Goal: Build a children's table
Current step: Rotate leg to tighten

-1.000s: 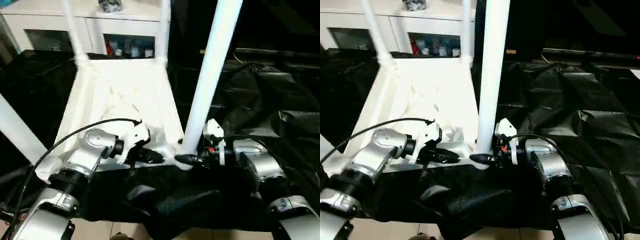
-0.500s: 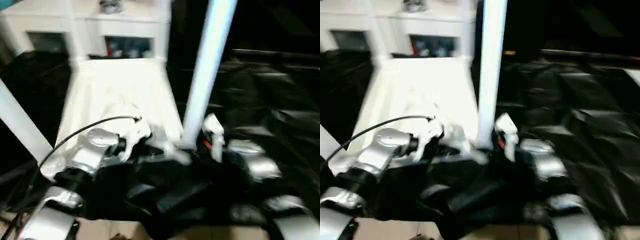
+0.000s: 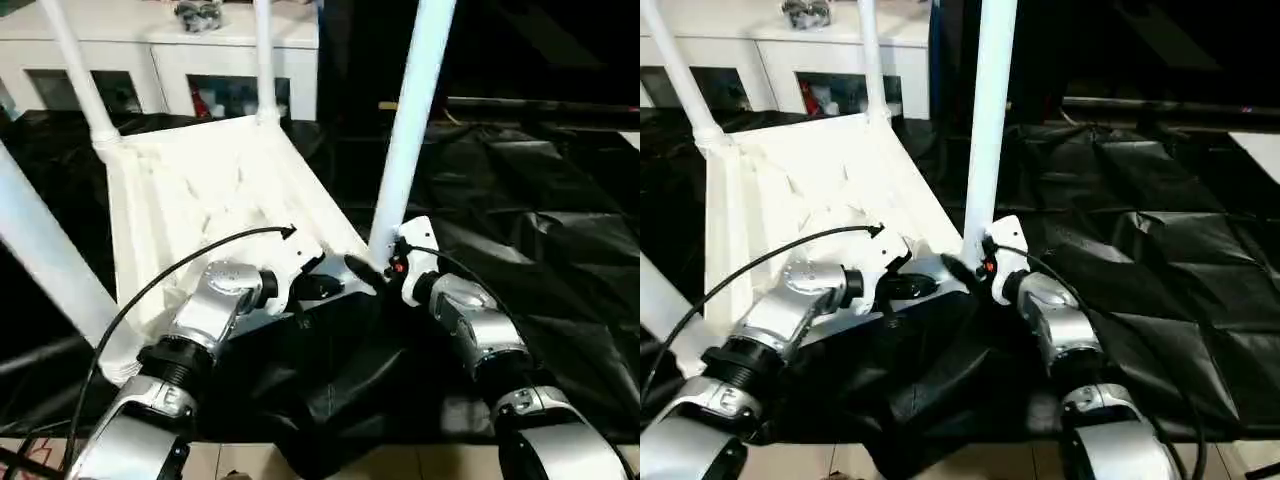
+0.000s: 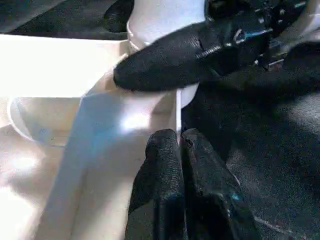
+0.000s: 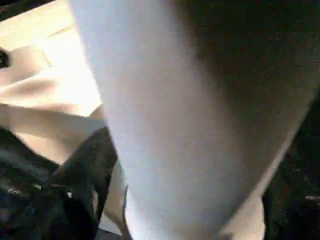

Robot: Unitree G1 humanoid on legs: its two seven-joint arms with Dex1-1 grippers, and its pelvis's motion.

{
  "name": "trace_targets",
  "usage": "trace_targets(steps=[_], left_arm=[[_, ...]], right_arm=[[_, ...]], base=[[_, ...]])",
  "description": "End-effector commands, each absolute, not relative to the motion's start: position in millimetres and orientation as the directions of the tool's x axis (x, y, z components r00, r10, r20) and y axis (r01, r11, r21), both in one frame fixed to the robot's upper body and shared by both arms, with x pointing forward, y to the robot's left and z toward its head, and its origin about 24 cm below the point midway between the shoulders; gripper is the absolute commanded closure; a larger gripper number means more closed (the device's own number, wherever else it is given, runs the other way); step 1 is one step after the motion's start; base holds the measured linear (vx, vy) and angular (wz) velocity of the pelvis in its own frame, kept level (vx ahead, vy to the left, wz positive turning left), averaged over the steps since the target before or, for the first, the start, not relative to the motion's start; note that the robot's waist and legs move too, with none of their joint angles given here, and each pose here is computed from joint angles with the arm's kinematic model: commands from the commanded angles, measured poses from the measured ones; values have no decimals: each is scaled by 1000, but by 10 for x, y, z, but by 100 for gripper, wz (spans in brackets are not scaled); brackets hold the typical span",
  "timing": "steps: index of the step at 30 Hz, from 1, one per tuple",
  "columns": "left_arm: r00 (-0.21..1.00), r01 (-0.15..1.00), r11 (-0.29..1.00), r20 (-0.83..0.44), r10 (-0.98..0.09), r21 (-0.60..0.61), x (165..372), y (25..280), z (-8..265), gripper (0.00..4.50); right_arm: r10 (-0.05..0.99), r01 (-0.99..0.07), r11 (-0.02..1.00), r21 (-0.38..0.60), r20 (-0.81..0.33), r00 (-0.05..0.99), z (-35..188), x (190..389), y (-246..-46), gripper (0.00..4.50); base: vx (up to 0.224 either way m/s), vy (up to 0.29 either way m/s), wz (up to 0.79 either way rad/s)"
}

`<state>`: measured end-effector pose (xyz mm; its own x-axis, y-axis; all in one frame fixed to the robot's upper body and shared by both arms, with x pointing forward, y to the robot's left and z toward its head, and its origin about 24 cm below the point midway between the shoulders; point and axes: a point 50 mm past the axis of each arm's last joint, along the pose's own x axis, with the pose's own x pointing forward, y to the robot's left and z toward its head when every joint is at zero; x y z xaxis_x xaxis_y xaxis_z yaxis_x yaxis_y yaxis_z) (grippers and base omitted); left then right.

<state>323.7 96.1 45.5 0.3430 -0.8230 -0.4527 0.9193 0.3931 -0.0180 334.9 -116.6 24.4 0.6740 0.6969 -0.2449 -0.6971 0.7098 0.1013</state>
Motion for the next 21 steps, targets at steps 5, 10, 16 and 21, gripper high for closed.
trace_targets(steps=[5,10,16,21], left_arm=[[131,986,163,-413,-901,-43,3091,918,518,450],[109,989,141,-418,-902,-47,3105,998,545,450],[65,994,97,-459,-886,-47,3145,1146,565,450],[69,994,100,-464,-883,-43,3169,1171,578,450]], right_arm=[[870,-890,445,104,-287,401,188,3145,-1122,64],[913,-929,341,145,-287,291,221,3086,-1209,64],[945,-954,192,230,-305,116,221,2962,-1317,90],[947,-951,194,239,-298,119,222,2961,-1310,129]], base=[[25,-3,0],[10,-1,0],[0,0,0],[0,0,0]])
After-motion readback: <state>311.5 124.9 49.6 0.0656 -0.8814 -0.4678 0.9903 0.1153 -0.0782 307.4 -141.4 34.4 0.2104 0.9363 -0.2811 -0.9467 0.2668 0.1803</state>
